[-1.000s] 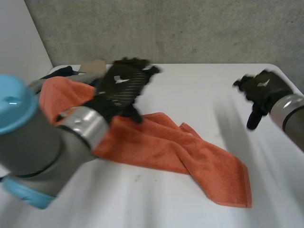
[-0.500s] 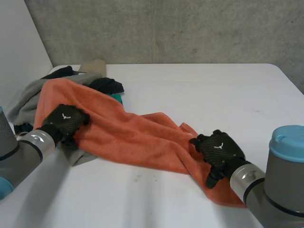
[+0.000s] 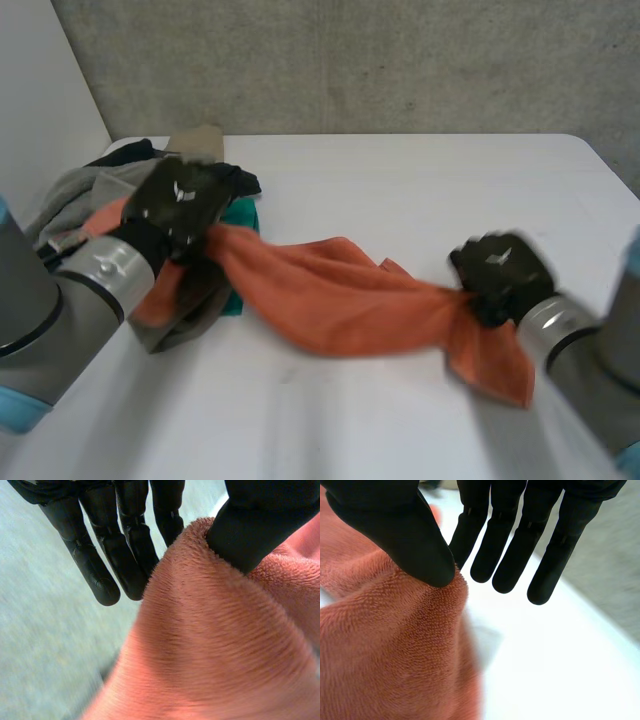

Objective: Fold the laundry.

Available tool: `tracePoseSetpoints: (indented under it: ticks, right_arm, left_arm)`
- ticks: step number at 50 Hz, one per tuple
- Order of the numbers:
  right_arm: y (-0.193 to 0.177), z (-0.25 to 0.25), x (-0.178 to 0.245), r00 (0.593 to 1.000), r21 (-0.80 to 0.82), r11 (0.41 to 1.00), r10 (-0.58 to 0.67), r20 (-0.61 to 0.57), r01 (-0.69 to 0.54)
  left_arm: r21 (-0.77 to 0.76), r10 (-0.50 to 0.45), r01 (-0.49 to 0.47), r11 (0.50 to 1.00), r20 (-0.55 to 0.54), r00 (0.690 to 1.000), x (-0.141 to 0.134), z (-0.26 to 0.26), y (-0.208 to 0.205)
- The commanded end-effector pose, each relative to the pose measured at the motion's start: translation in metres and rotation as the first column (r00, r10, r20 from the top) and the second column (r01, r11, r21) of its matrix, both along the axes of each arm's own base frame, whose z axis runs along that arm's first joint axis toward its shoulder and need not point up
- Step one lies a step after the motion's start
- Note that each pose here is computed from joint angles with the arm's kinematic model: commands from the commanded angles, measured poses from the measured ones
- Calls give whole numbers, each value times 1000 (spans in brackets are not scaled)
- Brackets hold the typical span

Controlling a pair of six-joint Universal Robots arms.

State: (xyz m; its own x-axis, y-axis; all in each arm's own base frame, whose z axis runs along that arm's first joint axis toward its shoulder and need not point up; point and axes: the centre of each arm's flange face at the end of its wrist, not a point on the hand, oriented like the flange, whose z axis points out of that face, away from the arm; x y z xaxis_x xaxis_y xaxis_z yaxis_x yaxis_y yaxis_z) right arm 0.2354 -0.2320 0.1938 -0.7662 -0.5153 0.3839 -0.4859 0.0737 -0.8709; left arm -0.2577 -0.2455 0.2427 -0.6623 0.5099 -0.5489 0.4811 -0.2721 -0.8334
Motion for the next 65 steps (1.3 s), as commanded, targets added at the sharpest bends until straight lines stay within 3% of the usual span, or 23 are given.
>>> tracePoseSetpoints:
  ticks: [1,7,11,18,24,29,33,40,45,54,57,63,65]
  right_arm:
    - [-18,79,-33,996,-259,962,-93,1,90]
    - [-25,101,-37,993,-325,938,-113,33,118]
    - [-27,95,-37,993,-302,946,-113,41,120]
    - [-52,21,-28,994,-108,988,-109,-7,108]
    - [-60,0,-30,992,-62,991,-120,-24,119]
    - [-60,-1,-30,993,-61,991,-118,-25,117]
    - [-60,-2,-31,993,-59,991,-118,-25,117]
    - [-56,-5,-27,994,-47,994,-104,-29,103]
    - [-56,-12,-27,994,-38,994,-103,-41,101]
    - [-55,-19,-28,993,-14,995,-103,-51,102]
    - [-54,-21,-28,993,-8,995,-103,-55,103]
    - [-51,-24,-29,993,4,995,-101,-59,102]
    - [-51,-24,-28,993,4,995,-98,-58,99]
  left_arm:
    - [-26,-113,110,994,-313,943,-24,66,28]
    - [92,-139,207,974,-478,867,-49,62,23]
    - [192,-136,273,943,-525,840,-77,31,17]
    - [345,-120,311,886,-478,870,-106,-33,17]
    - [358,-107,278,891,-431,896,-102,-45,14]
    - [322,-58,179,930,-352,934,-73,-39,-4]
    - [262,18,40,964,-216,976,-33,-38,-29]
    - [225,79,-67,972,-46,996,-8,-60,-46]
    - [255,104,-123,959,87,991,6,-103,-66]
    - [177,78,-108,978,167,983,-3,-131,-102]
    - [122,107,-132,984,187,977,1,-137,-123]
    - [-24,291,-294,956,236,927,43,-132,-167]
    - [-122,408,-390,913,221,886,63,-122,-184]
